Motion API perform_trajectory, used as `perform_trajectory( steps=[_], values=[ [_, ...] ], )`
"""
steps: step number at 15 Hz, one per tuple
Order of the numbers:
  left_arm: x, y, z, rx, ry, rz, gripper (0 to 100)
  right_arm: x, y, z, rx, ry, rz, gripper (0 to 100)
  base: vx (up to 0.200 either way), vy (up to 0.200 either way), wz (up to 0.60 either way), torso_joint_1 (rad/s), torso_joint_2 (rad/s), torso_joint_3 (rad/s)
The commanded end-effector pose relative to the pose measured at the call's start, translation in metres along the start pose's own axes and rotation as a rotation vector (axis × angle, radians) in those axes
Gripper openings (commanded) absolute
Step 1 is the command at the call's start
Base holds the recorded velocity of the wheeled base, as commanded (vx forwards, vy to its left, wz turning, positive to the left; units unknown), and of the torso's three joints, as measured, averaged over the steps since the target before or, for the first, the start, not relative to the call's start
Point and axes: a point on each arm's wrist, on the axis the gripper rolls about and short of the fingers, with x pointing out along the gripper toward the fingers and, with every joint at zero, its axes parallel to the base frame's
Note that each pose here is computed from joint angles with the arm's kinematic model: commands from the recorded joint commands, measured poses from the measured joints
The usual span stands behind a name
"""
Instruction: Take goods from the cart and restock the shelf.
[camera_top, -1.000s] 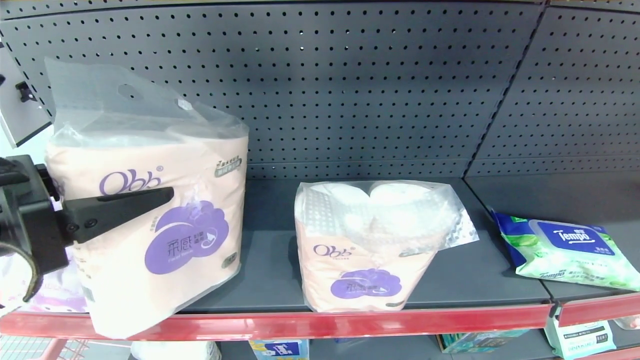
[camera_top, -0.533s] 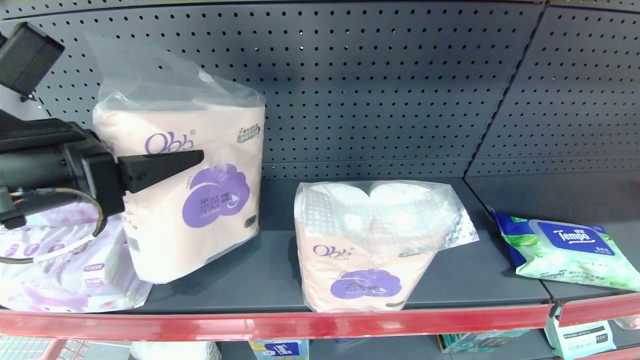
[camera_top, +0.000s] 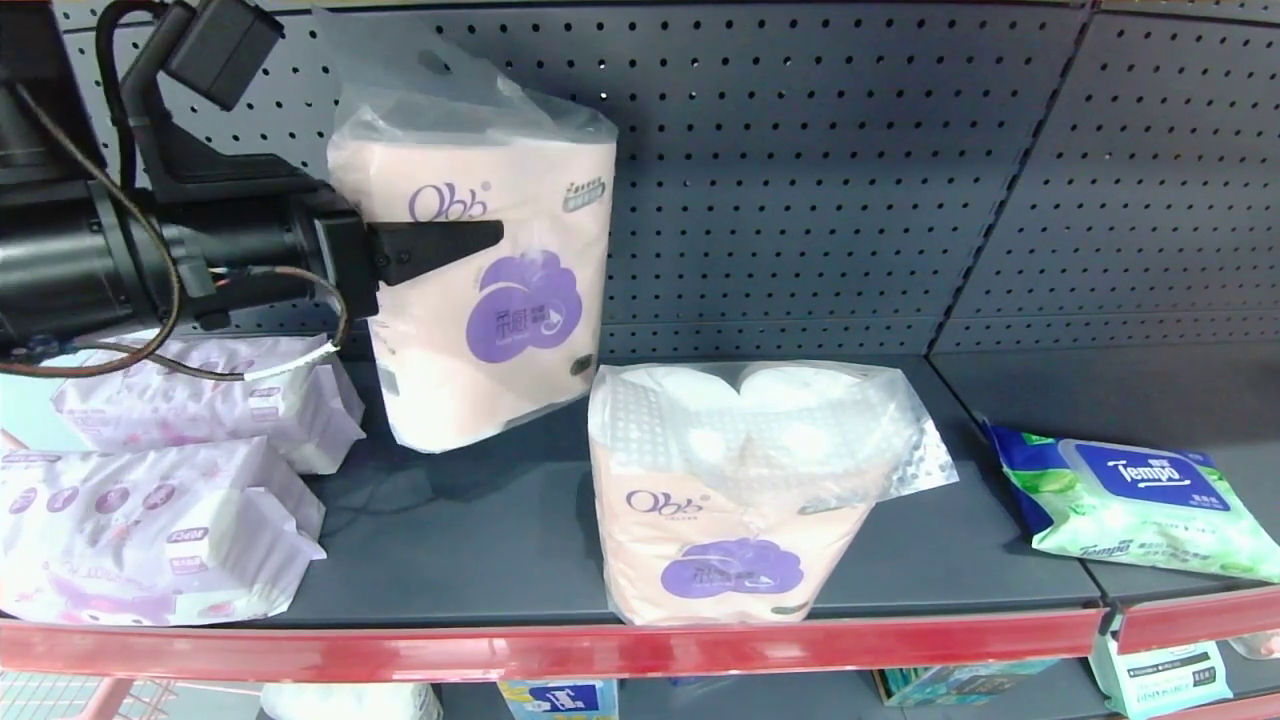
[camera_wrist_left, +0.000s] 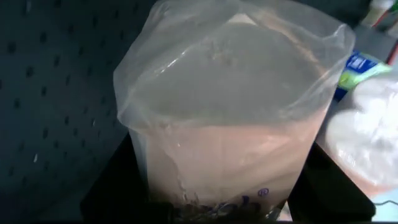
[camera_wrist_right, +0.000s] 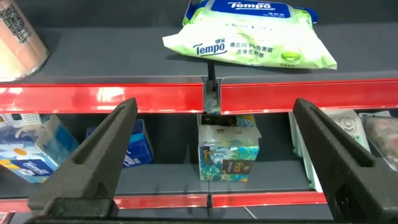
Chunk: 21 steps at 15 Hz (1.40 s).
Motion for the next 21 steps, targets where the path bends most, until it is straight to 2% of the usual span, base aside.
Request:
perform_trajectory(
  steps=[1,4,7,8,14,18,21],
  values=[
    [0.017,0.014,-0.013,-0.007,0.007,-0.075,0,0.0,0.0,0.0,0.0,0.0,0.0,100,0.0,0.0,0.0,0.0,0.0,0.0],
    [0.038,0.029,-0.026,0.001,-0.011,-0.14,0,0.0,0.0,0.0,0.0,0.0,0.0,100,0.0,0.0,0.0,0.0,0.0,0.0],
    [0.061,0.04,-0.043,0.029,-0.048,-0.206,0,0.0,0.0,0.0,0.0,0.0,0.0,100,0.0,0.0,0.0,0.0,0.0,0.0],
    [0.066,0.042,-0.044,0.042,-0.062,-0.217,0,0.0,0.0,0.0,0.0,0.0,0.0,100,0.0,0.0,0.0,0.0,0.0,0.0],
    [0.087,0.045,-0.06,0.054,-0.081,-0.406,0,0.0,0.0,0.0,0.0,0.0,0.0,100,0.0,0.0,0.0,0.0,0.0,0.0],
    [0.099,0.051,-0.072,0.064,-0.092,-0.484,0,0.0,0.0,0.0,0.0,0.0,0.0,100,0.0,0.0,0.0,0.0,0.0,0.0],
    [0.108,0.056,-0.078,0.075,-0.103,-0.503,0,0.0,0.0,0.0,0.0,0.0,0.0,100,0.0,0.0,0.0,0.0,0.0,0.0]
  ],
)
